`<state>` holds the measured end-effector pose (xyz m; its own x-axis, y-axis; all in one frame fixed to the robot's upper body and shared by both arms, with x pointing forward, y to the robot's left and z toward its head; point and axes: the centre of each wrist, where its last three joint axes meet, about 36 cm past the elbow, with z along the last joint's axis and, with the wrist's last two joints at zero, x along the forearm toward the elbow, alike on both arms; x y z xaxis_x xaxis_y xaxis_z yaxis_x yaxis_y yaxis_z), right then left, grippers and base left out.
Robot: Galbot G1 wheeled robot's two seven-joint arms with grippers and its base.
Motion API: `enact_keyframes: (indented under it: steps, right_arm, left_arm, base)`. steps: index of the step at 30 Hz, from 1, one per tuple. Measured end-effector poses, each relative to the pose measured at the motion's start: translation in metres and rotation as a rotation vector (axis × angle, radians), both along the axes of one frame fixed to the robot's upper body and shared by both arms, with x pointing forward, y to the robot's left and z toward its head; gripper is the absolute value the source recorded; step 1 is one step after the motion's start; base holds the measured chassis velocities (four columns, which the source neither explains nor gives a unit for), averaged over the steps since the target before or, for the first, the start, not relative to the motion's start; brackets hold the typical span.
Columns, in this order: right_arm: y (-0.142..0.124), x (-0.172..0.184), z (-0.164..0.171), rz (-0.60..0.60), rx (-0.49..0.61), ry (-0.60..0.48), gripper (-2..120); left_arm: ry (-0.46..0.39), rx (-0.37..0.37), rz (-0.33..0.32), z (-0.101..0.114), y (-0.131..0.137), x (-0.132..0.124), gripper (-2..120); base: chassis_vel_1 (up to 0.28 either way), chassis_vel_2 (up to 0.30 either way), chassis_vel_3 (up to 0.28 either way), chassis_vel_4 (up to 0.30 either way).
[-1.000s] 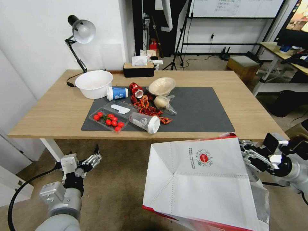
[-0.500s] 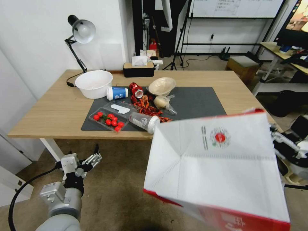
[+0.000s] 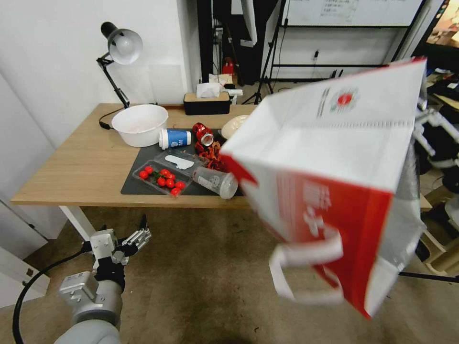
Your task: Pick up the food delivery bag from the floor and place it on the table.
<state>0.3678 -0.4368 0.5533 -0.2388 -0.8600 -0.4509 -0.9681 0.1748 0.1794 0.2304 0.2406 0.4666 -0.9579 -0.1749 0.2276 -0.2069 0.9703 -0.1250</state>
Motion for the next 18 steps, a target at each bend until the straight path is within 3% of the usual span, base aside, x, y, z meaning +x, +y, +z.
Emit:
enact_keyframes:
  steps: [1, 3, 4, 8, 9, 11, 12, 14, 18]
  right_arm:
    - [0.000, 0.000, 0.000, 0.000, 0.000, 0.000, 0]
    - [0.010, -0.002, 0.027, -0.156, 0.040, 0.002, 0]
    - [0.010, -0.002, 0.027, -0.156, 0.040, 0.002, 0]
    - [0.020, 0.001, 0.057, -0.391, 0.141, 0.044, 0]
    - [0.020, 0.001, 0.057, -0.391, 0.141, 0.044, 0]
    - [0.031, 0.014, 0.064, -0.549, 0.228, 0.103, 0]
    - [0.031, 0.014, 0.064, -0.549, 0.228, 0.103, 0]
    - [0.032, 0.032, 0.066, -0.661, 0.290, 0.168, 0]
    - [0.022, 0.052, 0.066, -0.748, 0.343, 0.236, 0]
  left_arm:
    - [0.000, 0.000, 0.000, 0.000, 0.000, 0.000, 100]
    - [-0.001, 0.001, 0.004, -0.001, 0.000, 0.000, 100]
    - [-0.001, 0.001, 0.004, -0.001, 0.000, 0.000, 100]
    - [-0.001, -0.002, 0.008, -0.002, 0.000, 0.000, 100]
    - [-0.001, -0.002, 0.008, -0.002, 0.000, 0.000, 100]
    - [-0.003, -0.001, 0.011, -0.004, 0.001, 0.000, 100]
    - [-0.003, -0.001, 0.011, -0.004, 0.001, 0.000, 100]
    - [-0.005, 0.000, 0.013, -0.005, 0.001, 0.000, 100]
    - [-0.006, 0.002, 0.014, -0.005, 0.002, 0.000, 100]
  base:
    - [0.000, 0.000, 0.000, 0.000]
    - [0.000, 0.000, 0.000, 0.000]
    - [0.000, 0.000, 0.000, 0.000]
    - [0.000, 0.000, 0.000, 0.000]
    - [0.000, 0.000, 0.000, 0.000]
    - [0.000, 0.000, 0.000, 0.000]
    - [0.000, 0.000, 0.000, 0.000]
    - [0.000, 0.000, 0.000, 0.000]
    - [0.000, 0.000, 0.000, 0.000]
